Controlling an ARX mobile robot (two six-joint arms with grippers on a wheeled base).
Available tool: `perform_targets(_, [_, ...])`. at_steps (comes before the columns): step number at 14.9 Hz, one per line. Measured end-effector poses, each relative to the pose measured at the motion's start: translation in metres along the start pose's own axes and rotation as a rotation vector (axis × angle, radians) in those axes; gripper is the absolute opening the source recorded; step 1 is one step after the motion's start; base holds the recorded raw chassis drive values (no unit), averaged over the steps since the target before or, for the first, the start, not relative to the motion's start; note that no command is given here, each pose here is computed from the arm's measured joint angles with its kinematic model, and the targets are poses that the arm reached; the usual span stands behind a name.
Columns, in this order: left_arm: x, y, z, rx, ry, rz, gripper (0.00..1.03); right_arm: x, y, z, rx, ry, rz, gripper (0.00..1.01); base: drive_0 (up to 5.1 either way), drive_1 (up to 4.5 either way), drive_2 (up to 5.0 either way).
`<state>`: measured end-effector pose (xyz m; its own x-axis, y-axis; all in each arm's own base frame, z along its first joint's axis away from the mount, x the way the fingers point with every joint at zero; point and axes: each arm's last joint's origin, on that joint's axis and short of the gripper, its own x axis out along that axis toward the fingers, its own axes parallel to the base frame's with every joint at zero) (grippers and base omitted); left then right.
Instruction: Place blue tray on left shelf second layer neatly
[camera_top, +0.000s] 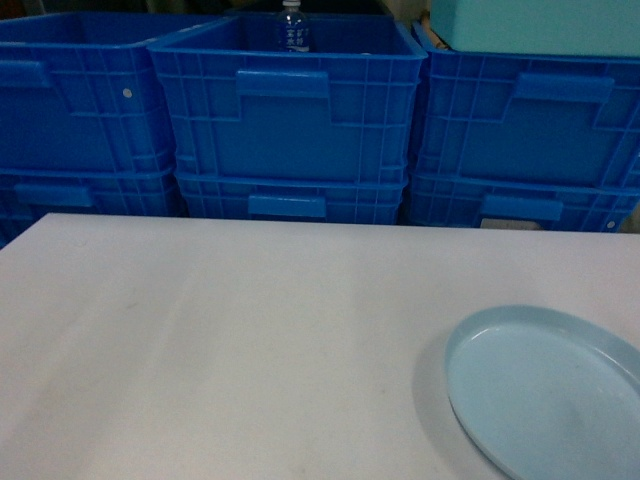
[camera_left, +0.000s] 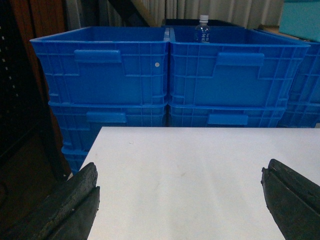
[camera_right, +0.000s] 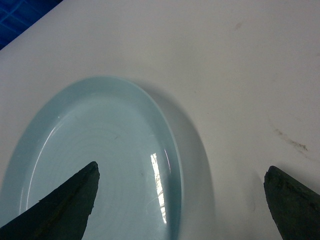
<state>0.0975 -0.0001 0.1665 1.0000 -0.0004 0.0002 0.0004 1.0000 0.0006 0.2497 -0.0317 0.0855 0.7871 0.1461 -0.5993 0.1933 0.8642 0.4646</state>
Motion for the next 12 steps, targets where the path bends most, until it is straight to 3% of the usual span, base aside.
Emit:
perform_targets(3, [0.0,0.0,0.0,0.0,0.0,0.0,0.98,0.006,-0.003,-0.003,0.037,0.0,0.014,0.98,0.0,0.0,0.0])
perform_targets(5, [0.0,0.0,0.0,0.0,0.0,0.0,0.98,0.008,-0.003,-0.004,0.042,-0.003,0.023,0.98,0.0,0.0,0.0])
perform_targets(12, [0.0,0.0,0.0,0.0,0.0,0.0,0.98,0.011,0.018,-0.018,-0.018,0.041,0.065,0.98,0.0,0.0,0.0])
